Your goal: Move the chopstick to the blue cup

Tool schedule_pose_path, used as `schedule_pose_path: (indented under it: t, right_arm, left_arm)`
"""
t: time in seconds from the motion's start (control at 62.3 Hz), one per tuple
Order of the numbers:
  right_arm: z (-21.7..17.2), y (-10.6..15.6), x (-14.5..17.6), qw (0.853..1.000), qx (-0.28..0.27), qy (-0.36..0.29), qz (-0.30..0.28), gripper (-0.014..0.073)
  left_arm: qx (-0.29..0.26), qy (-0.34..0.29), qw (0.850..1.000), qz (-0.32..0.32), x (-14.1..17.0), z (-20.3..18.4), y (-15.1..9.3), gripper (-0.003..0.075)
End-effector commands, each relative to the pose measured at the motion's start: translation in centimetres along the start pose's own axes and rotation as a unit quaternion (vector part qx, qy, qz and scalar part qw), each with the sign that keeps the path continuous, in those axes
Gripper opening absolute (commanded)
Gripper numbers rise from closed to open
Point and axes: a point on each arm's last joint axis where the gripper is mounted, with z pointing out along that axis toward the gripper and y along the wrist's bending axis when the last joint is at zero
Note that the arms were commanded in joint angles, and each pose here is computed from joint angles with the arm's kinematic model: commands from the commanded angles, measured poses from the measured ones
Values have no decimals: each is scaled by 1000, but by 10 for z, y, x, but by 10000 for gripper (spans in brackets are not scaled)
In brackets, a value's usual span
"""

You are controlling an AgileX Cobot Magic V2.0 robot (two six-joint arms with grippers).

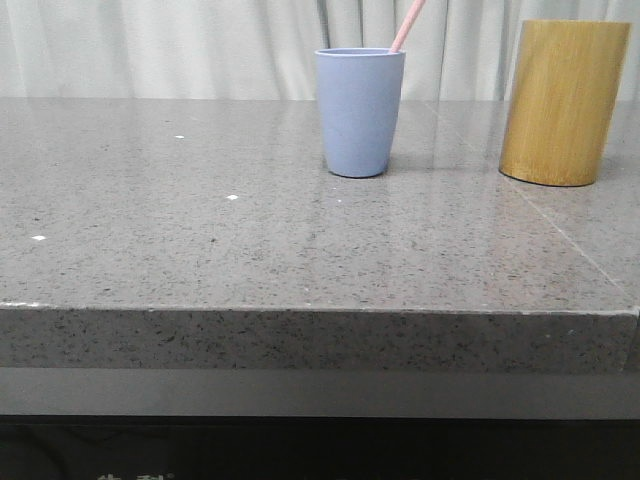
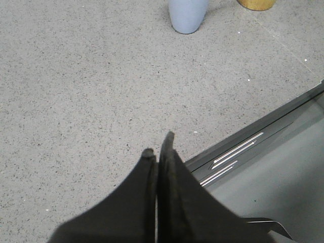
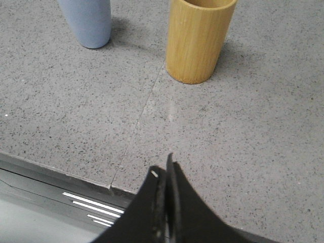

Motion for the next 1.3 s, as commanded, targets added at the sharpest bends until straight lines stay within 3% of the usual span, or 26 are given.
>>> schedule_pose_path:
  t: [0.0,0.096,0.225,0.466,0.706,0.867,1.059,1.284]
  right_arm:
    - [-5,-2,-11,999,9,-41,-4,-68]
    - [-5,-2,-11,999,9,-41,-4,-68]
    - [-5,-2,-11,999,9,-41,-4,-68]
    - [-5,-2,-11,999,9,-41,-4,-68]
    - [-5,-2,-11,999,9,-41,-4,-68]
    - [-5,-2,-11,999,9,-41,-4,-68]
    - [-5,-2,-11,999,9,-41,-4,-68]
    - [-5,-2,-11,999,9,-41,-4,-68]
  left_arm:
    - [-1,-50,999,0,-7,-8,-1,-19]
    - [-18,-79,997,-9,2,-15,1,-19]
    - [-92,-147,985,-19,25,-20,10,-19]
    - [-203,-290,935,-9,91,4,15,-19]
    - [-235,-371,898,-35,161,52,13,-19]
    - [-247,-399,881,-62,184,67,15,-19]
    - [-264,-418,867,-64,201,83,18,-19]
    - [-260,-403,875,-68,202,85,18,-19]
